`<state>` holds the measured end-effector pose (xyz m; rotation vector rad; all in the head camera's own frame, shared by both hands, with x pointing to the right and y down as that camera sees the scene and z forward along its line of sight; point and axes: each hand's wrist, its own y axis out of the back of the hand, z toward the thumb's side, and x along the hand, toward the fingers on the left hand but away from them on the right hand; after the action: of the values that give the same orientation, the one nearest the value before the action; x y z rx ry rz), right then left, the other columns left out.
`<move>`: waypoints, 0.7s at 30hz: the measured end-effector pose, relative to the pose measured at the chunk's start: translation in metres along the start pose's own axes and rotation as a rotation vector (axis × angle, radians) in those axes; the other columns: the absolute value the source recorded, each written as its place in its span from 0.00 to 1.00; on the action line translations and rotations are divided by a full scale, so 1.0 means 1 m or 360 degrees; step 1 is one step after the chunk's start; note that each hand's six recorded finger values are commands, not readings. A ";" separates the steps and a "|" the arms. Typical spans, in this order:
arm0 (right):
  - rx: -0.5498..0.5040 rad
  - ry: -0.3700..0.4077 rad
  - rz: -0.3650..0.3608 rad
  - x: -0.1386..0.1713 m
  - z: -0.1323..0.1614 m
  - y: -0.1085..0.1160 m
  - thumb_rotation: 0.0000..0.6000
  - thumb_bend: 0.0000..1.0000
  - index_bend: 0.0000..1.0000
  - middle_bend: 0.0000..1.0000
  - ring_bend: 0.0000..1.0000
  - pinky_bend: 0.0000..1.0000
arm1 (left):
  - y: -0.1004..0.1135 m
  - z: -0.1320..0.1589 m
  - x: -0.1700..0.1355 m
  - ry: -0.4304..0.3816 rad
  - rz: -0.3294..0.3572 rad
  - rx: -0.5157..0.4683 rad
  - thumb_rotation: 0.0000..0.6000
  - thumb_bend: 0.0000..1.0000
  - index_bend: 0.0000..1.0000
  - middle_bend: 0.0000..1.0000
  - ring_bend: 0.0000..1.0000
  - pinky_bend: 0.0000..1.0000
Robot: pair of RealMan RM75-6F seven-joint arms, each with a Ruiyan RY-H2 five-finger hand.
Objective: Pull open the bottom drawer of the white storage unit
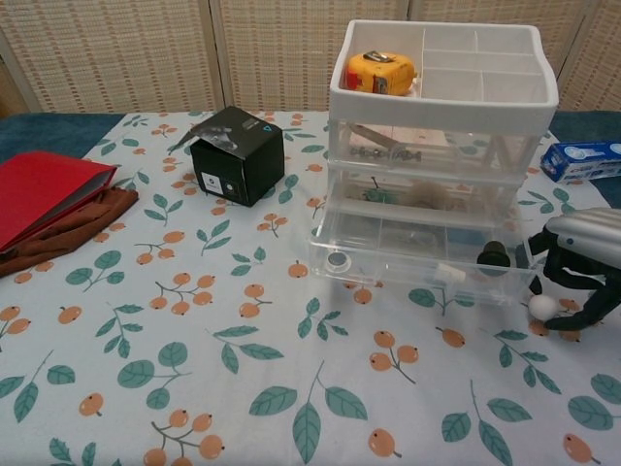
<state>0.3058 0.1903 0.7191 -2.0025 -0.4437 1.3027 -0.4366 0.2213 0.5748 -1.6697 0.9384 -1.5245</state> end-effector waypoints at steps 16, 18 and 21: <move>-0.0032 -0.0061 -0.0153 0.024 -0.012 0.031 1.00 0.46 0.32 0.90 1.00 1.00 | 0.001 -0.001 0.000 -0.0010 0.0018 -0.0011 1.00 0.22 0.09 0.15 0.18 0.12; -0.0038 -0.0081 -0.0205 0.036 -0.015 0.041 1.00 0.47 0.32 0.90 1.00 1.00 | 0.001 0.000 0.000 -0.0021 0.0020 -0.0012 1.00 0.22 0.09 0.15 0.18 0.12; -0.0040 -0.0110 -0.0292 0.055 -0.019 0.056 1.00 0.47 0.32 0.89 1.00 1.00 | 0.001 0.002 0.001 -0.0030 0.0028 -0.0015 1.00 0.22 0.09 0.15 0.18 0.12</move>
<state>0.3420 0.1781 0.6477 -1.8924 -0.6633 1.2595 -0.4345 0.2197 0.5738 -1.6752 0.9493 -1.4926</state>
